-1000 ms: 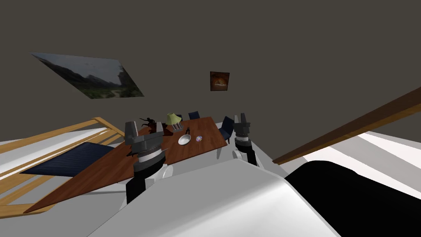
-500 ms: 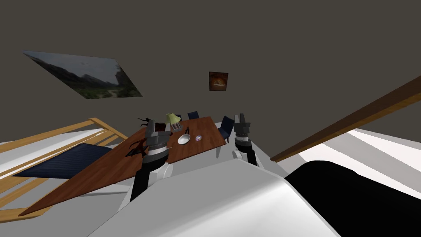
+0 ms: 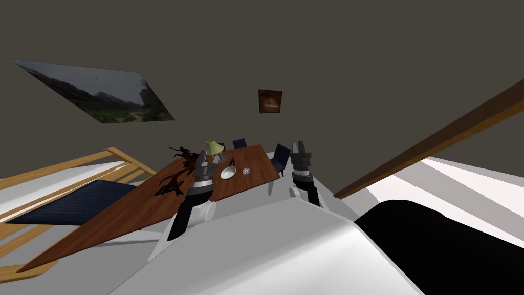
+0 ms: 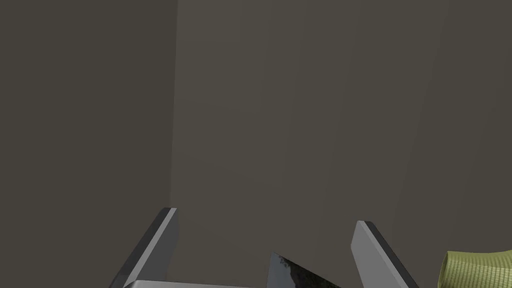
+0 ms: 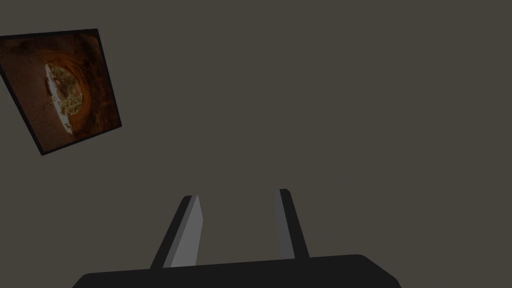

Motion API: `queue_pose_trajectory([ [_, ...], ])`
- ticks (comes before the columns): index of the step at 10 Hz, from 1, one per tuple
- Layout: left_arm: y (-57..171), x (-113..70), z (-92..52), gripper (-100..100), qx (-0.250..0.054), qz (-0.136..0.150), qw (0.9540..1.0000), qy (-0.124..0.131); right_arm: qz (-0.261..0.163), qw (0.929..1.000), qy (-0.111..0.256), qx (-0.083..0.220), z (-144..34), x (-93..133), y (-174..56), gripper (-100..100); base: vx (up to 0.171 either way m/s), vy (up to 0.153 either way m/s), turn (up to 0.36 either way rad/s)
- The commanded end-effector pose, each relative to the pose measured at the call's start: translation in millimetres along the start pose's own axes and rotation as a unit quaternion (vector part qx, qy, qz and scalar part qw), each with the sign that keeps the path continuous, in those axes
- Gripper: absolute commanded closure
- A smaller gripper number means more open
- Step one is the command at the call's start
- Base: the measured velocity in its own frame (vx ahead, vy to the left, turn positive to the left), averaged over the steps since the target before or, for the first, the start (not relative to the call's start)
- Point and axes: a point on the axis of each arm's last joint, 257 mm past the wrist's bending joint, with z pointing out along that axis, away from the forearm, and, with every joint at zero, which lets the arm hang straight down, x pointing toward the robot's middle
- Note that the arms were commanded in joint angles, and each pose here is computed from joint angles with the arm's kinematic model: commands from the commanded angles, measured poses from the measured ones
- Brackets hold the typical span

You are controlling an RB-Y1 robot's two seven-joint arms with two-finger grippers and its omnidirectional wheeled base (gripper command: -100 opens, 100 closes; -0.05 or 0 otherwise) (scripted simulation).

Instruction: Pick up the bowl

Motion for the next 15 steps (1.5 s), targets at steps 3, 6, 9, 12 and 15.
queue_pose_trajectory([
  [3,33,0.7,2.9,-100,-0.054,0.007,0.9985,0.009,0.0,1.0,0.0,0.0,0.0,0,0,0,-0.031,-0.001,-0.029],
  [6,68,1.3,6.0,-100,-0.103,0.018,0.9943,0.02,0.0,1.0,0.0,0.0,0.0,0,0,0,-0.032,-0.003,-0.036],
  [9,97,-0.4,3.9,-100,-0.15,0.024,0.9881,0.023,0.0,1.0,0.0,0.0,0.0,0,0,0,-0.029,0.001,-0.036],
  [12,135,-4.7,2.4,-100,-0.206,0.036,0.9776,0.029,0.0,1.0,0.0,0.0,0.0,0,0,0,-0.029,-0.001,-0.047],
  [15,162,-9.5,-3.2,-100,-0.25,0.043,0.9668,0.029,0.0,1.0,0.0,0.0,0.0,0,0,0,-0.026,0.004,-0.036],
])
